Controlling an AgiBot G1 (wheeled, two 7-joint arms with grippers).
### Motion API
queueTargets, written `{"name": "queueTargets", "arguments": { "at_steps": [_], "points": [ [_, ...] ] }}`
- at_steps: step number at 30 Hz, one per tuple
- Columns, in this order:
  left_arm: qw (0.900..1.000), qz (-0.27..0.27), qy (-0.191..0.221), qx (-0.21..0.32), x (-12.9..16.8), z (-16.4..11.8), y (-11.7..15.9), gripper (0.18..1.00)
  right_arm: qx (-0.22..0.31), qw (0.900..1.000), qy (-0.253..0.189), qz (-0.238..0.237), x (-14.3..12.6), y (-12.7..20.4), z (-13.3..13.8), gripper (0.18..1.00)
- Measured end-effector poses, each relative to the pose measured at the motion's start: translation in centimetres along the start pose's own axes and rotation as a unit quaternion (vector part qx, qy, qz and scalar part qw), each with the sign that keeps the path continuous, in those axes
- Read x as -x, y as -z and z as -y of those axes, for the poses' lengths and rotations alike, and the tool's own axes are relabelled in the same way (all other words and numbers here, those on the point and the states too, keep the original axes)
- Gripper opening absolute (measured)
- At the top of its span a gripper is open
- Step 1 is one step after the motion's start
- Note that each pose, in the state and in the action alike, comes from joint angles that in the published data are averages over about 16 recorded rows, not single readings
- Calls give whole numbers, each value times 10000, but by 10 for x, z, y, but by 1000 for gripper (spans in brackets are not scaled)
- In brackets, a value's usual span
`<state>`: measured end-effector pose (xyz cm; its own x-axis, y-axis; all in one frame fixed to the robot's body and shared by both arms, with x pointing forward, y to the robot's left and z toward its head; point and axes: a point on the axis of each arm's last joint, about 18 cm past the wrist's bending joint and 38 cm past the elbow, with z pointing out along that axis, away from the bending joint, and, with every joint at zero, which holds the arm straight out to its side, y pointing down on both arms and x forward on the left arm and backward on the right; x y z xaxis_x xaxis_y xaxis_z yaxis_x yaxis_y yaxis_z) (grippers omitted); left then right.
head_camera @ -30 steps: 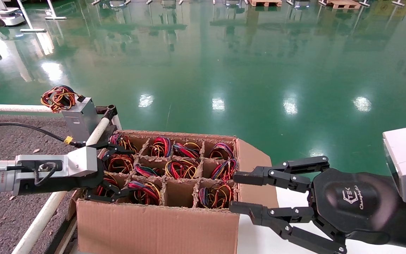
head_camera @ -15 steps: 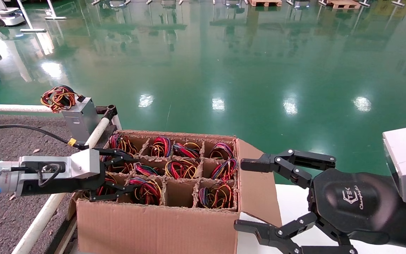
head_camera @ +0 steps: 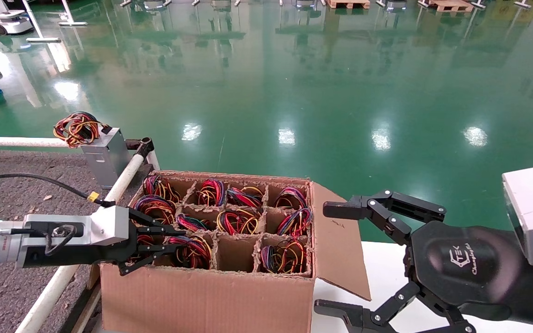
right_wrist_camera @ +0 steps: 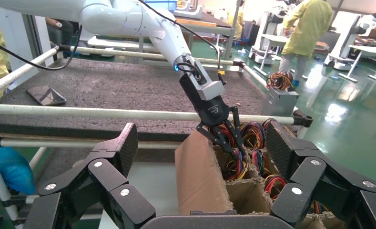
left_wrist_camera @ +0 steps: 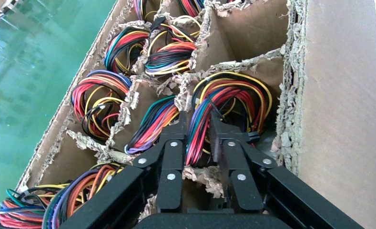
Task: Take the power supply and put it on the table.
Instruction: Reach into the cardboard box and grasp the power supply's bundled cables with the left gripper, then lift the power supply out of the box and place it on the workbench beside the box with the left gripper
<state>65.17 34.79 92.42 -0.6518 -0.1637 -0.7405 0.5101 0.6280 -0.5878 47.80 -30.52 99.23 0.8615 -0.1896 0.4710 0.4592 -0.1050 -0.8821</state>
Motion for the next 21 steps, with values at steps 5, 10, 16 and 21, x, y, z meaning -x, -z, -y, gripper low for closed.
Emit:
{"name": "queueTargets", "arguments": {
  "at_steps": [5,10,16,21],
  "points": [
    [10000,-23,38,-33,-2,0,1,294,0,10000,0,0,0,0,0,972],
    [9999,6,63,-93,-2,1,3,245,0,10000,0,0,0,0,0,993],
    [9996,145,136,-204,3,4,8,214,0,10000,0,0,0,0,0,1000],
    [9984,382,238,-351,14,11,17,206,0,10000,0,0,0,0,0,1000]
  ]
}}
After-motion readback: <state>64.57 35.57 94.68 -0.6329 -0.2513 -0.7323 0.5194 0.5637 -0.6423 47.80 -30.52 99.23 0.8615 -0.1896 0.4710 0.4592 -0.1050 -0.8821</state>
